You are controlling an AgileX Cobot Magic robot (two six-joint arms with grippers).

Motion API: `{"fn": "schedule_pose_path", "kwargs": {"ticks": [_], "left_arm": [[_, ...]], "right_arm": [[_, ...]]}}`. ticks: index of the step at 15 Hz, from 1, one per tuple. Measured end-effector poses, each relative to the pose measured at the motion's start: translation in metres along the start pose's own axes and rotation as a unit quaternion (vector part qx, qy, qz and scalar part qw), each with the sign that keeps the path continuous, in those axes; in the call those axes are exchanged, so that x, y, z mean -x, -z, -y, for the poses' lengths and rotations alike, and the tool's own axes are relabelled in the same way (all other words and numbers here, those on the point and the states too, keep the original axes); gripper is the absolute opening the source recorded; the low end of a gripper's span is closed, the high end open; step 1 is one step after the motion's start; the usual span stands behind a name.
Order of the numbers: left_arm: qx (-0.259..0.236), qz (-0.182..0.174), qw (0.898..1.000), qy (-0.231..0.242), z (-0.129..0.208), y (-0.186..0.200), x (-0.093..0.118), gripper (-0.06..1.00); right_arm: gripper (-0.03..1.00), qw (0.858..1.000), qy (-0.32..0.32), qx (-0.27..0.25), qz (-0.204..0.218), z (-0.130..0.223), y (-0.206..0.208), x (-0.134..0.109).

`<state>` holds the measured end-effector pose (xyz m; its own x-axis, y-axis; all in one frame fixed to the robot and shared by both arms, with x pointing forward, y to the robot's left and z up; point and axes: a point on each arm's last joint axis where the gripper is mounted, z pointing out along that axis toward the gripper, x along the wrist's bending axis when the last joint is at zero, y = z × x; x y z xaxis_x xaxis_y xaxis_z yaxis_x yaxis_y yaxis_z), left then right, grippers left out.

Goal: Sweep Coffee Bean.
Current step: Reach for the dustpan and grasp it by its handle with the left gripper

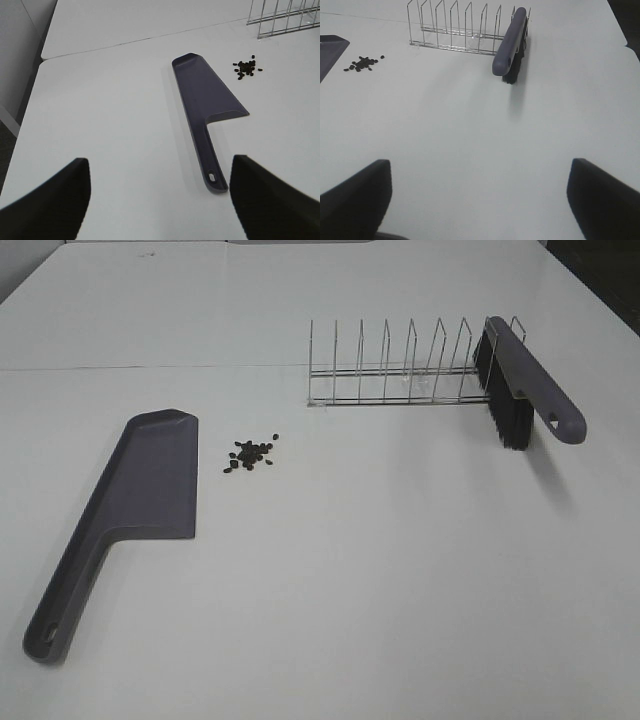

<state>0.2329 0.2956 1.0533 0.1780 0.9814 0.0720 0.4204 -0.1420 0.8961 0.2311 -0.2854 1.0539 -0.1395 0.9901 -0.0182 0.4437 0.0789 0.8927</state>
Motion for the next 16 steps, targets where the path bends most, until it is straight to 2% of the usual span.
{"fn": "schedule_pose_path", "kwargs": {"ticks": [16], "left_arm": [[0.0, 0.0, 1.0, 0.0, 0.0, 0.0, 0.0, 0.71]], "right_arm": [[0.8, 1.0, 0.0, 0.0, 0.0, 0.0, 0.0, 0.0]]}}
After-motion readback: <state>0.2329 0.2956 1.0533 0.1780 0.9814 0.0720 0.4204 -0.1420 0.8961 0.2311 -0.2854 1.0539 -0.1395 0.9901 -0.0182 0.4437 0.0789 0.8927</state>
